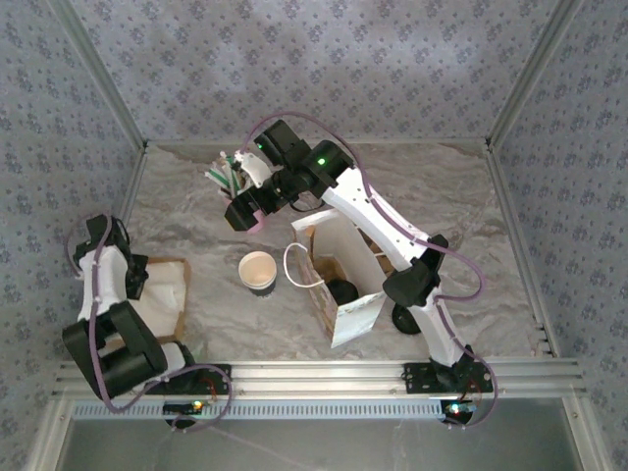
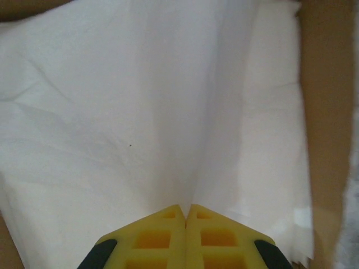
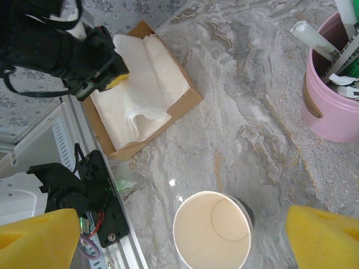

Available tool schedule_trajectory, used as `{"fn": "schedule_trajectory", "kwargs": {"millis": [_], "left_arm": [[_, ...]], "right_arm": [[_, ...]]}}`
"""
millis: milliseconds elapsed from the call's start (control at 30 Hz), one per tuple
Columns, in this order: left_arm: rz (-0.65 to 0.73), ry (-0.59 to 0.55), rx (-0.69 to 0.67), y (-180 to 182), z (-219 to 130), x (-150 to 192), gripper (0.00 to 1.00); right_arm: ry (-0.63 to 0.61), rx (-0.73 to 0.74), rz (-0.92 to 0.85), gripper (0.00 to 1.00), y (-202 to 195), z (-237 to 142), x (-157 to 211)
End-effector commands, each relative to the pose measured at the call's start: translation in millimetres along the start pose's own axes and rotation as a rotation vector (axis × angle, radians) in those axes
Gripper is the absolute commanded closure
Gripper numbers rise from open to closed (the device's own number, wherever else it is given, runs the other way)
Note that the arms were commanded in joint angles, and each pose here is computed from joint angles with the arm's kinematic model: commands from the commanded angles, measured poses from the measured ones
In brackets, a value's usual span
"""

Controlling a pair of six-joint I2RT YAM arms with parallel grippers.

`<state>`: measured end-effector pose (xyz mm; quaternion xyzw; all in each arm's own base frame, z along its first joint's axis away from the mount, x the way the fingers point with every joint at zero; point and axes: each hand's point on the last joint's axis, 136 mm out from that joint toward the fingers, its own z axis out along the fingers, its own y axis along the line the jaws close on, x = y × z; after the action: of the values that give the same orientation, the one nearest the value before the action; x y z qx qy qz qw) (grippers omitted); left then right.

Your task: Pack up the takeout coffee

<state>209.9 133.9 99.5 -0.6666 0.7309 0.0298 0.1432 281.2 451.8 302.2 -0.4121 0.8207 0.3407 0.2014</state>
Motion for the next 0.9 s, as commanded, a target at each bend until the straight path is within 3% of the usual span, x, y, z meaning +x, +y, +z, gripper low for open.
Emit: {"fn": "schedule_trajectory", "kwargs": {"millis": [0, 600, 867], "left_arm": [[0.012, -0.041, 0.007, 6.3, -22.3, -6.7, 1.0], [0.114, -0.175, 0.26, -12.1, -118.9, -19.3, 1.0], [0.294, -0.175, 0.509, -53.4, -175.2, -4.4, 1.0]], "right_arm": [[0.022, 0.007, -0.02, 0.04, 3.4, -2.4, 6.3], [0.004, 0.024, -0.02, 0.04, 3.9, -6.9, 2.8], [-0.042, 0.002, -0.022, 0.04, 12.4, -22.9, -5.2]]}}
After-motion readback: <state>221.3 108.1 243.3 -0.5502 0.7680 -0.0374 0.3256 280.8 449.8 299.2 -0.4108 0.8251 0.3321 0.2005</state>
